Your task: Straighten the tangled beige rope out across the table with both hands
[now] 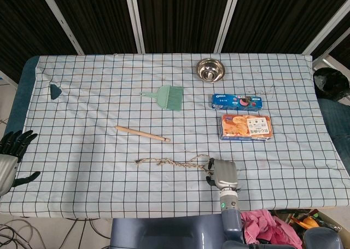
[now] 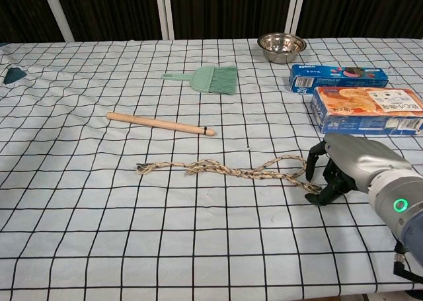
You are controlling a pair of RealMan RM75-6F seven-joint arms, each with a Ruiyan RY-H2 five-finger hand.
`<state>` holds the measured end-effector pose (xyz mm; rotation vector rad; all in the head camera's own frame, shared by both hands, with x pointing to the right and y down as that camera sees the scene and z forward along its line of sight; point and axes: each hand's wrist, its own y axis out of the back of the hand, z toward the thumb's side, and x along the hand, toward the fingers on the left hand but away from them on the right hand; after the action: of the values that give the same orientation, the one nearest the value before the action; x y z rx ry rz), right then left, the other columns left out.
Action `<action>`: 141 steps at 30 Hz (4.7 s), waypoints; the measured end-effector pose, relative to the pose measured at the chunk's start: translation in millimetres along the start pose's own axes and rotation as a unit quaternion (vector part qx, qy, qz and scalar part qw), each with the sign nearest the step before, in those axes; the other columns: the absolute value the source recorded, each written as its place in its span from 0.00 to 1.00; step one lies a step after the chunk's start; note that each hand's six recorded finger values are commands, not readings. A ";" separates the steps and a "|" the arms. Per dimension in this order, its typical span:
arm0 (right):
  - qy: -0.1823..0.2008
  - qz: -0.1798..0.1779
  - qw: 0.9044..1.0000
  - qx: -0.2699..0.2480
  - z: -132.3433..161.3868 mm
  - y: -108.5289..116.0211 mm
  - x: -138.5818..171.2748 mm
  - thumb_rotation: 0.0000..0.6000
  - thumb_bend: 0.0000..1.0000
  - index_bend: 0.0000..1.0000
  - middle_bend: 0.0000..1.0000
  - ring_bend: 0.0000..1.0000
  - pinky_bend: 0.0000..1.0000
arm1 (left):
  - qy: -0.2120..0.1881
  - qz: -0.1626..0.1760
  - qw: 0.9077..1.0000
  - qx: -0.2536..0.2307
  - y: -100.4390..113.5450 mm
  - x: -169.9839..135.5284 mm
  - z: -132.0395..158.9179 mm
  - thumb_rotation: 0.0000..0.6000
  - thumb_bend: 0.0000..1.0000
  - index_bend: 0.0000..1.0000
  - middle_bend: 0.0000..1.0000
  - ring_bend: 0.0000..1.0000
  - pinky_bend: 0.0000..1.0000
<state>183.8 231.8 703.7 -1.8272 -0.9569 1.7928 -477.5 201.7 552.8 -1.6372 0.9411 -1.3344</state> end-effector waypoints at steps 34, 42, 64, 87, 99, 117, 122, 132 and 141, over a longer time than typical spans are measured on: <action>-0.006 0.001 1.000 -0.003 13.3 -5.9 -8.3 1.00 0.35 0.55 0.90 1.00 1.00 | 0.019 0.006 1.000 0.002 3.6 0.8 -6.4 1.00 0.07 0.11 0.06 0.00 0.02; -0.007 0.005 1.000 -0.002 12.5 -7.4 -9.0 1.00 0.38 0.56 0.90 1.00 1.00 | 0.021 0.005 1.000 0.004 3.0 0.8 -6.9 1.00 0.07 0.11 0.06 0.00 0.02; 0.002 0.006 1.000 0.007 12.4 -6.3 -10.8 1.00 0.46 0.66 0.92 1.00 1.00 | 0.002 -0.011 1.000 -0.001 -2.1 5.2 0.7 1.00 0.13 0.16 0.21 0.13 0.11; 0.009 0.000 1.000 0.000 8.6 -0.1 -11.9 1.00 0.46 0.66 0.93 1.00 1.00 | -0.137 -0.210 0.968 0.020 -19.0 169.0 159.6 1.00 0.17 0.24 0.42 0.35 0.29; 0.012 -0.002 1.000 0.013 14.5 -9.5 -11.6 1.00 0.46 0.66 0.93 1.00 1.00 | -0.201 -0.251 0.947 0.018 -62.3 186.7 271.9 1.00 0.17 0.26 0.48 0.40 0.32; 0.007 0.000 1.000 0.019 11.0 -14.7 -12.6 1.00 0.46 0.66 0.93 1.00 1.00 | -0.209 -0.224 0.947 0.095 -101.9 163.2 303.3 1.00 0.17 0.32 0.95 0.87 0.77; 0.012 0.002 1.000 0.020 12.6 -16.8 -11.4 1.00 0.46 0.66 0.93 1.00 1.00 | -0.187 -0.220 0.951 0.111 -111.2 163.6 304.8 1.00 0.17 0.34 0.99 0.90 0.79; 0.006 0.002 1.000 0.011 8.2 -18.5 -13.8 1.00 0.46 0.66 0.93 1.00 1.00 | -0.154 -0.228 0.952 0.136 -127.2 160.9 308.4 1.00 0.21 0.39 1.00 0.91 0.80; 0.010 -0.009 1.000 0.000 5.7 -15.0 -13.2 1.00 0.46 0.66 0.93 1.00 1.00 | -0.121 -0.247 0.951 0.143 -134.6 157.9 298.1 1.00 0.21 0.41 0.99 0.90 0.80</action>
<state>176.2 231.7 723.0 -1.8272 -0.9633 1.7612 -150.3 150.1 701.7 -1.8156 0.1780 -1.4640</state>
